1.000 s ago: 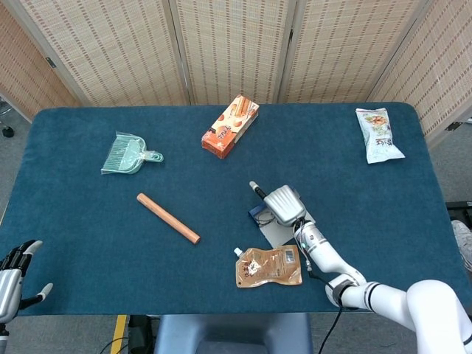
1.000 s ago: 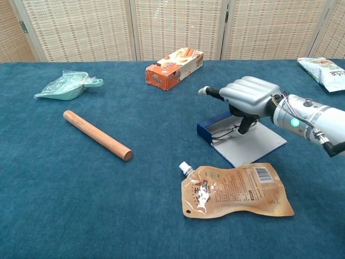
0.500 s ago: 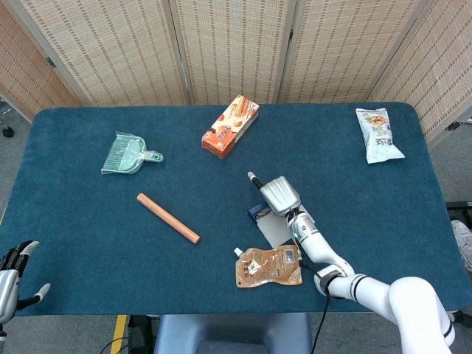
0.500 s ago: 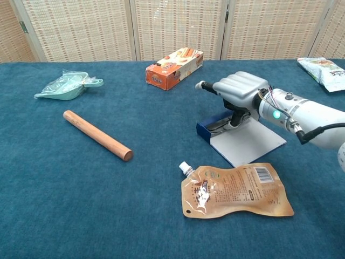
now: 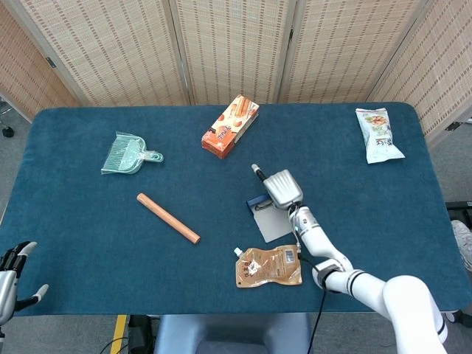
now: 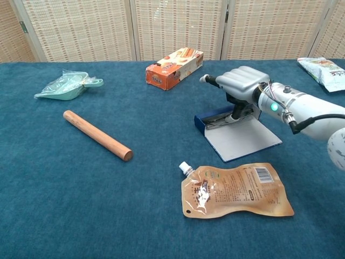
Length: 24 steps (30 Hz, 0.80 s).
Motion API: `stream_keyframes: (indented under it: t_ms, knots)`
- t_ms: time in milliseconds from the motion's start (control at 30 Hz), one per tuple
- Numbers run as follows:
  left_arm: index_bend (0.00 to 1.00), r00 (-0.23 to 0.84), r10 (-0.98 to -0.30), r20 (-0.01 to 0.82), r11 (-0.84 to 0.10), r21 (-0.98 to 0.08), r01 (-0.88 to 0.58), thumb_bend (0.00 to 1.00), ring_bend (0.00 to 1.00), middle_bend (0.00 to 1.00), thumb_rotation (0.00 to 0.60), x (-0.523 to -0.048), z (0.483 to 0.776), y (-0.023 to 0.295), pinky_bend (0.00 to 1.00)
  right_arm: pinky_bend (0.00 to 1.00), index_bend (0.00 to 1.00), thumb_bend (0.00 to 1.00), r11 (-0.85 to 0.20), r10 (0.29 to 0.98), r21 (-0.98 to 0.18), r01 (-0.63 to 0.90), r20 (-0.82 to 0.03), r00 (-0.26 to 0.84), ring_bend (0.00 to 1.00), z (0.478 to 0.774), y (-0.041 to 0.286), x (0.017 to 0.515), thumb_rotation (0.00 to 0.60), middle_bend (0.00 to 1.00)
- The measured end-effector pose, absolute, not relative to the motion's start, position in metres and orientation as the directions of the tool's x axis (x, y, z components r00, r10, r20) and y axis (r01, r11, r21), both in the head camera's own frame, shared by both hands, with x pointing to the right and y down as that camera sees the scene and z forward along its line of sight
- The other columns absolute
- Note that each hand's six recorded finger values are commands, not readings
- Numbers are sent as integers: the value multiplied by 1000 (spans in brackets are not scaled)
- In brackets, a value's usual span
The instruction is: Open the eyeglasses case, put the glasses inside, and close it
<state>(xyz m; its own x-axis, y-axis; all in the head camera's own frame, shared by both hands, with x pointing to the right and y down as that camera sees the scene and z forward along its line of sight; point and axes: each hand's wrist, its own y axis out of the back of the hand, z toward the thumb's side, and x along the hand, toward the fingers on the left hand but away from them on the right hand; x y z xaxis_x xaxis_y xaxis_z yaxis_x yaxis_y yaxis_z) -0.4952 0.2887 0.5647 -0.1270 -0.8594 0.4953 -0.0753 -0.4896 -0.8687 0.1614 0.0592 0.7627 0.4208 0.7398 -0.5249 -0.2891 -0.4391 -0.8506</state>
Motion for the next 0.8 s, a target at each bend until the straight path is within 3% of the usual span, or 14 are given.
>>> stream_keyframes:
  t_ms: [267,800]
  knots:
    - [164,-117,-861,494,-489,-869,-75,240,160,156,600,-491,565,288,289,1000,22,190,-415,745,-845,-336,-528,407,1000,753,55,196,600,981]
    - [164,-134,-856,500,-495,-866,-69,241,160,156,600,-495,564,290,289,1000,22,190,-410,772,-820,-399,-545,328,1000,766,30,211,600,981]
